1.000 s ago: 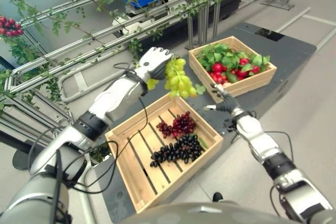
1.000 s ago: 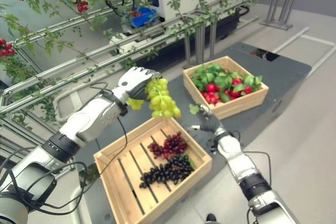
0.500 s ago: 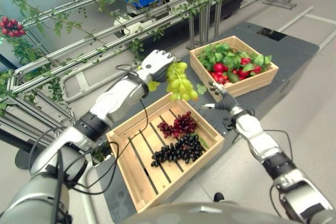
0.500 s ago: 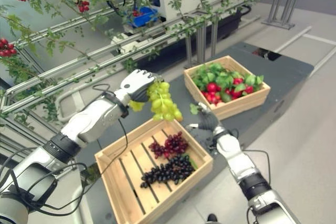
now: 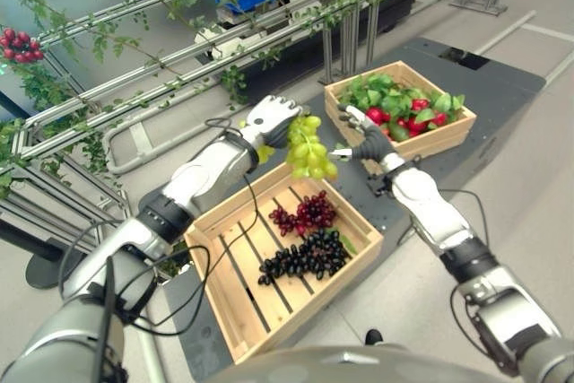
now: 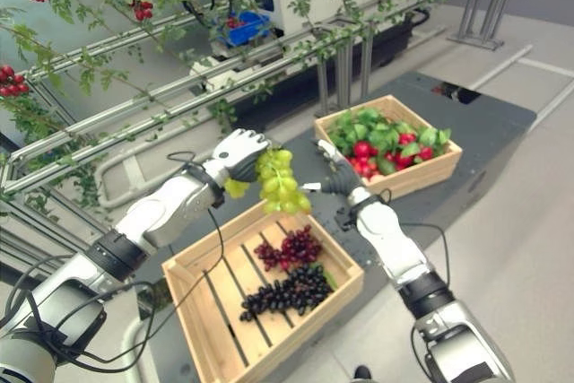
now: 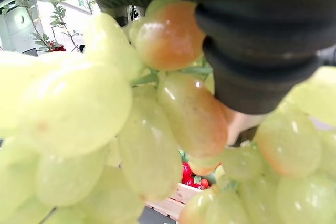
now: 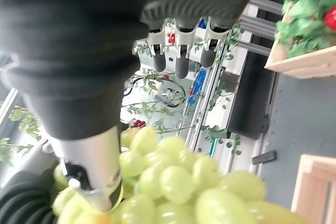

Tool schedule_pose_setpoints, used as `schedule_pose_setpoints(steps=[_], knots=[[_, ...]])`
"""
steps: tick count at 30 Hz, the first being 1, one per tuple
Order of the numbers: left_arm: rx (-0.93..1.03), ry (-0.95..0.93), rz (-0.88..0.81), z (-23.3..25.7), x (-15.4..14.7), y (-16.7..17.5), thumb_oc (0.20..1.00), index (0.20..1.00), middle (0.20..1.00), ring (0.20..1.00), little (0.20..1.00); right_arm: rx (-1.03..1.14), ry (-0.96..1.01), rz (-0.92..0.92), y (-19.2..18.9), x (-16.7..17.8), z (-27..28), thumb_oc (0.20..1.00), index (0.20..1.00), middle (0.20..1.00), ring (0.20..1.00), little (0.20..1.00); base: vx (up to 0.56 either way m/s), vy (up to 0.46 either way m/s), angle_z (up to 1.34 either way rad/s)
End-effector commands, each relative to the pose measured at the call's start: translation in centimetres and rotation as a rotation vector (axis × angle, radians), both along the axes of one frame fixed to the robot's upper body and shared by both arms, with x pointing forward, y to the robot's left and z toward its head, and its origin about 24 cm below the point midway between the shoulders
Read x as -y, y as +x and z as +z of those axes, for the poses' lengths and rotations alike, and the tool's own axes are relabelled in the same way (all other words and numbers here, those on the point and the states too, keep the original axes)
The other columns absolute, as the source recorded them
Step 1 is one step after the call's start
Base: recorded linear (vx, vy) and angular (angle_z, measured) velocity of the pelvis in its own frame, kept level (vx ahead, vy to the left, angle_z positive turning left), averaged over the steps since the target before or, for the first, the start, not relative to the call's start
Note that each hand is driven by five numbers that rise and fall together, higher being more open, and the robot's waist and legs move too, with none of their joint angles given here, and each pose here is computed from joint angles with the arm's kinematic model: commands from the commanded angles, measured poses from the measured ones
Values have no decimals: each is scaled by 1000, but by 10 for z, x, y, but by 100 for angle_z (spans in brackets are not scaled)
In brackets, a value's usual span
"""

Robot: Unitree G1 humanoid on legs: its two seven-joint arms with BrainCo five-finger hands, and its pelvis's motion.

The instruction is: Pick up the fruits from the basket on one side to the basket on the other side

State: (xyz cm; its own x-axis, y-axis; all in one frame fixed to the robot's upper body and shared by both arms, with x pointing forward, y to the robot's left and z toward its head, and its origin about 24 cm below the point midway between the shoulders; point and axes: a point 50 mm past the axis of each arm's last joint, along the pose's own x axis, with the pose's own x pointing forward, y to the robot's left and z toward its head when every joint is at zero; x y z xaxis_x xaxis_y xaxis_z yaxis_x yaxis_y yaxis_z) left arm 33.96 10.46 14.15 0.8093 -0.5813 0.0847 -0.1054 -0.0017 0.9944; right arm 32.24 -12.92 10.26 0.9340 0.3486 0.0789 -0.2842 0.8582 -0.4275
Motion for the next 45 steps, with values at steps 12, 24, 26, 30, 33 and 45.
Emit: schedule_pose_setpoints(steps=[12,24,26,30,33,45], knots=[[124,76,16,33,-15,10,200,200,200,200,200,68,22,161,27,-48,46,1000,1000,1000,1000,1000,0,0,0],[147,148,-18,43,-33,-3,200,200,200,200,200,-12,93,316,37,-64,60,1000,1000,1000,1000,1000,0,0,0],[157,147,-22,47,-36,-7,200,200,200,200,200,-21,105,323,37,-62,62,1000,1000,1000,1000,1000,0,0,0],[220,157,29,66,-50,-8,200,200,200,200,200,-12,125,326,37,-56,70,1000,1000,1000,1000,1000,0,0,0],[241,91,5,85,-43,-12,200,200,200,200,200,-9,153,330,31,-46,67,1000,1000,1000,1000,1000,-9,-4,1],[186,109,65,65,4,36,200,200,200,200,200,16,248,364,14,-37,67,1000,1000,1000,1000,1000,6,-6,-3]])
